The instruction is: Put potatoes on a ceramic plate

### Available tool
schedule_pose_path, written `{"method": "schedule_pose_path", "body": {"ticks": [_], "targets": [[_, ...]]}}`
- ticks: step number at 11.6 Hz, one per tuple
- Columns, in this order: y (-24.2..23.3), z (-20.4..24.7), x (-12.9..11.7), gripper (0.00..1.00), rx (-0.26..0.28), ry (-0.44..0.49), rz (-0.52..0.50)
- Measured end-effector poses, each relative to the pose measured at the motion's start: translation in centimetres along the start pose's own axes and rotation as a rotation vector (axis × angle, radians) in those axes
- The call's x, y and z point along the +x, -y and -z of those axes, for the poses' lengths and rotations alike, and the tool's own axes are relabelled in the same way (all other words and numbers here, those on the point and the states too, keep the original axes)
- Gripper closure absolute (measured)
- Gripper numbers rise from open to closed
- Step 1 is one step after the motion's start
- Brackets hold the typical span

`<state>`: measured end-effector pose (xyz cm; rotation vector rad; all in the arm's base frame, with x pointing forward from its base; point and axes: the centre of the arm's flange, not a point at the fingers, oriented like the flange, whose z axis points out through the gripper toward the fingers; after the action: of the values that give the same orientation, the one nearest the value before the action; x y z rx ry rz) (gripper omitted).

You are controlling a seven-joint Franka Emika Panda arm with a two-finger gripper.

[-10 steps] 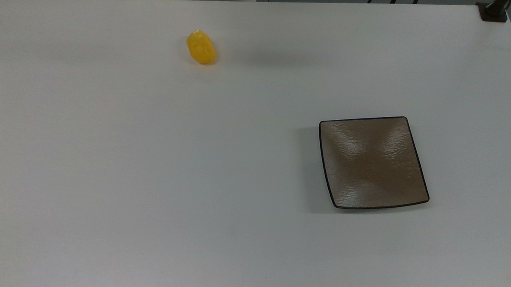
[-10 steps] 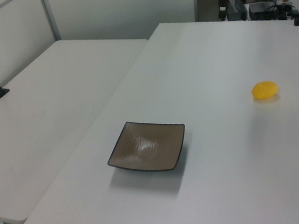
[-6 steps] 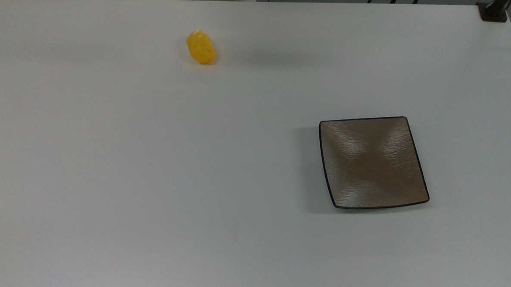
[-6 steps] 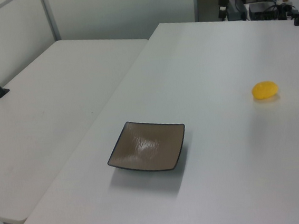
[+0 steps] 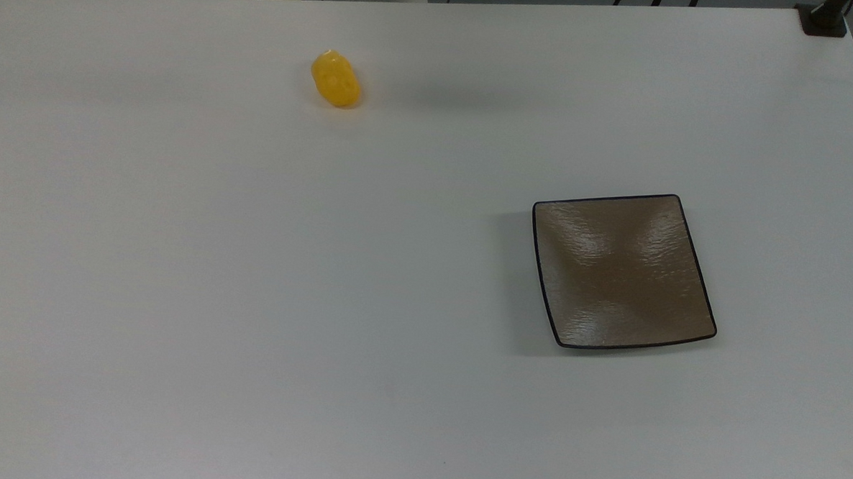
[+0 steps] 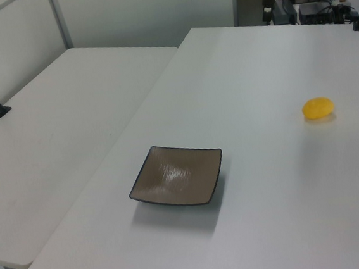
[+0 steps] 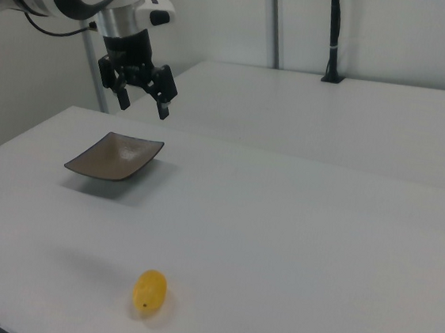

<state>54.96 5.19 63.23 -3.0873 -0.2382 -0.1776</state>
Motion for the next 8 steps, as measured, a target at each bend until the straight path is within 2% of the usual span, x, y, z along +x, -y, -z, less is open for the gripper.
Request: {"method": "schedule_pose_path", "body": {"ticks": [8], "targets": [[0.00, -0.23, -0.10, 0.00, 0.001, 0.008, 0.000]]}}
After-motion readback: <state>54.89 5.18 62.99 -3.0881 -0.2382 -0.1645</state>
